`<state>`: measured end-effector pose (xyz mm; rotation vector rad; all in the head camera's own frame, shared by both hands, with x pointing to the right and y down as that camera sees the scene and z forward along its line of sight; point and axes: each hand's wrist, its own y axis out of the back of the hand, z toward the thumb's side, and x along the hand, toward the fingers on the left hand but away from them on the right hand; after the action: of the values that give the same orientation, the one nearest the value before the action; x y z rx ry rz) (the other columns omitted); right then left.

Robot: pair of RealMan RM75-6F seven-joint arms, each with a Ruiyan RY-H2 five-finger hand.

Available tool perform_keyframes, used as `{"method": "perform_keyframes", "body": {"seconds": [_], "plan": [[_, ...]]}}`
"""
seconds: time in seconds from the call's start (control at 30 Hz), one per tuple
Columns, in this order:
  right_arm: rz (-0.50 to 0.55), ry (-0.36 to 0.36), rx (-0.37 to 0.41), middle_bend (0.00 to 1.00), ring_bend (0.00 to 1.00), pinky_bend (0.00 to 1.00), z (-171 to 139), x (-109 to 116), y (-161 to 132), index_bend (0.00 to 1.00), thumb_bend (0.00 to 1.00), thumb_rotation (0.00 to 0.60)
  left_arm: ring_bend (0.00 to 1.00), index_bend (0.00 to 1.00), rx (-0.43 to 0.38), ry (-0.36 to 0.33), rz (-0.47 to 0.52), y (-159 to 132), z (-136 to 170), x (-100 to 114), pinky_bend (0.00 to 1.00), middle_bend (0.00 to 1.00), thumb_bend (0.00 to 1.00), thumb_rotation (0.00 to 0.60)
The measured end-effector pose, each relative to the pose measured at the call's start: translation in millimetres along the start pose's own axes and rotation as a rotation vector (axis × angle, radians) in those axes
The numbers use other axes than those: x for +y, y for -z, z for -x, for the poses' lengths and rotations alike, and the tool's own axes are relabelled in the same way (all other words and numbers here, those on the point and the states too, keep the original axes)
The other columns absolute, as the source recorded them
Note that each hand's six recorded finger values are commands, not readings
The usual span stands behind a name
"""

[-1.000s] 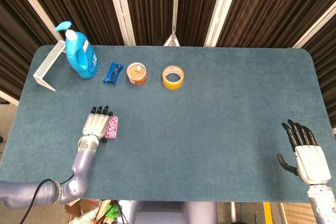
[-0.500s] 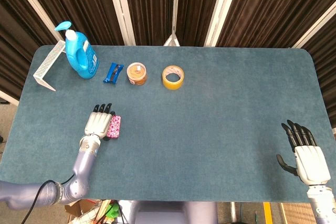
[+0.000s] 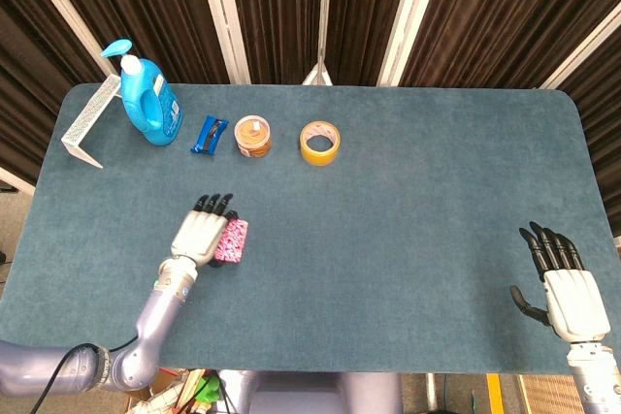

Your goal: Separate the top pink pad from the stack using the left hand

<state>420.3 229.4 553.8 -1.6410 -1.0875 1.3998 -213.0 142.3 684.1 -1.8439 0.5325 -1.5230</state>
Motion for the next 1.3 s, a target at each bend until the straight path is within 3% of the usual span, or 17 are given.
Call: {"method": "perform_keyframes", "body": {"seconds": [0.43, 0.63, 1.0, 1.3], "plan": [[0.023, 0.095, -0.007, 0.0, 0.0, 0.09, 3.2, 13.3, 1.2, 0.0, 0.36, 0.6, 0.0, 0.47, -0.007, 0.071, -0.043, -31.0, -13.5, -30.5, 0.02, 0.0, 0.39, 0.6], [0.031, 0.117, -0.001, 0.0, 0.0, 0.09, 2.9, 14.8, 0.9, 0.0, 0.36, 0.6, 0.0, 0.32, 0.006, 0.096, -0.076, -32.0, -16.1, -39.7, 0.01, 0.0, 0.21, 0.6], [0.021, 0.108, -0.003, 0.0, 0.0, 0.09, 2.6, 12.4, 0.6, 0.0, 0.36, 0.6, 0.0, 0.25, 0.014, 0.092, -0.065, -31.9, -13.5, -30.5, 0.0, 0.0, 0.13, 0.6], [0.017, 0.101, -0.004, 0.0, 0.0, 0.09, 3.2, 11.2, 0.8, 0.0, 0.36, 0.6, 0.0, 0.14, 0.011, 0.103, -0.072, -33.0, -11.5, -26.1, 0.0, 0.0, 0.08, 0.6]]}}
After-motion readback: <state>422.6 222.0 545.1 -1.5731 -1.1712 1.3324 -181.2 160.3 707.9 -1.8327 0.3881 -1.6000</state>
